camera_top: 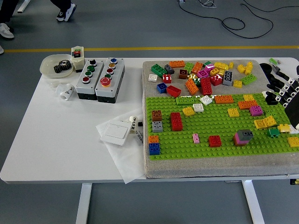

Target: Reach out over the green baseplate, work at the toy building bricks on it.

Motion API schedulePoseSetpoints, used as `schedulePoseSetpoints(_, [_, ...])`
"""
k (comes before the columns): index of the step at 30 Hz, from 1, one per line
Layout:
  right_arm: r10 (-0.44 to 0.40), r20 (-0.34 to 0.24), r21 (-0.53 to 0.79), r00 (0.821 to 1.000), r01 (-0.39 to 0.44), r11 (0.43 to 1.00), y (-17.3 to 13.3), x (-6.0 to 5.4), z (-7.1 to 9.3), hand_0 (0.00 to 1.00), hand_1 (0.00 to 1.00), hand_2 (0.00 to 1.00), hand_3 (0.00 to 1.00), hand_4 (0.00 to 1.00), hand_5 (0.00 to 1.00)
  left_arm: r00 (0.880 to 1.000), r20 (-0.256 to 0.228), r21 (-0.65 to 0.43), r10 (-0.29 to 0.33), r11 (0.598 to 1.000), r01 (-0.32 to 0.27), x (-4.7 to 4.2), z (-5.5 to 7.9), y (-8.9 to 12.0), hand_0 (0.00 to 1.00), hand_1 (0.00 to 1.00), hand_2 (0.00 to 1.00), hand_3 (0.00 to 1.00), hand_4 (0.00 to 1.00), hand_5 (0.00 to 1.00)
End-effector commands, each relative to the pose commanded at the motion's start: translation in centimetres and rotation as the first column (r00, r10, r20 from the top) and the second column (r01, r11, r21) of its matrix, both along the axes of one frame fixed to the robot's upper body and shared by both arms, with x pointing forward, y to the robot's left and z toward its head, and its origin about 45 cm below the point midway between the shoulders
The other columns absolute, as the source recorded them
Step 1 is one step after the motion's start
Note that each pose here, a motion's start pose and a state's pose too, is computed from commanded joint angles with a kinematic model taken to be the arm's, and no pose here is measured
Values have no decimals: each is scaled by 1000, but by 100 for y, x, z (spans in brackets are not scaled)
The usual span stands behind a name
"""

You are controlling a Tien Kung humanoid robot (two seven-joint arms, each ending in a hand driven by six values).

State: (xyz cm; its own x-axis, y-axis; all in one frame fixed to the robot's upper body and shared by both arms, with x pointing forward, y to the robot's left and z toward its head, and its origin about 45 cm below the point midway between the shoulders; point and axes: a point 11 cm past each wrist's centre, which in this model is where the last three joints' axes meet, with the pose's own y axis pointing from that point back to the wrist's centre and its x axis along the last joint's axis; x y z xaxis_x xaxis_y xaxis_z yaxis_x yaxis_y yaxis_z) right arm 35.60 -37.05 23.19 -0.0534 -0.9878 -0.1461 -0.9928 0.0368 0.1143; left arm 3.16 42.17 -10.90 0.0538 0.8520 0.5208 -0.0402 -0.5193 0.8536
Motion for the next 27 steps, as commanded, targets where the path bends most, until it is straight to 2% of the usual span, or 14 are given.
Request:
schedulePoseSetpoints(4, [-20, 3, 15, 1000, 20, 1000, -21, -6, -18, 809, 782, 820, 841, 998, 998, 1000, -5, 3, -5, 1000, 5, -16, 3, 15, 724, 735, 783, 610, 650, 631])
schedulePoseSetpoints(15, [-51, 17, 18, 999, 51, 999, -107, -39, 11, 810, 781, 818, 837, 998, 998, 1000, -2, 3, -15, 1000, 15, 19, 7, 18, 723, 735, 784, 611, 649, 632])
schedulePoseSetpoints(27, [-57, 46, 21, 997, 56, 998, -112, -13, 95, 815, 783, 820, 837, 998, 998, 1000, 0, 4, -15, 1000, 15, 39, 10, 19, 725, 735, 784, 611, 649, 632])
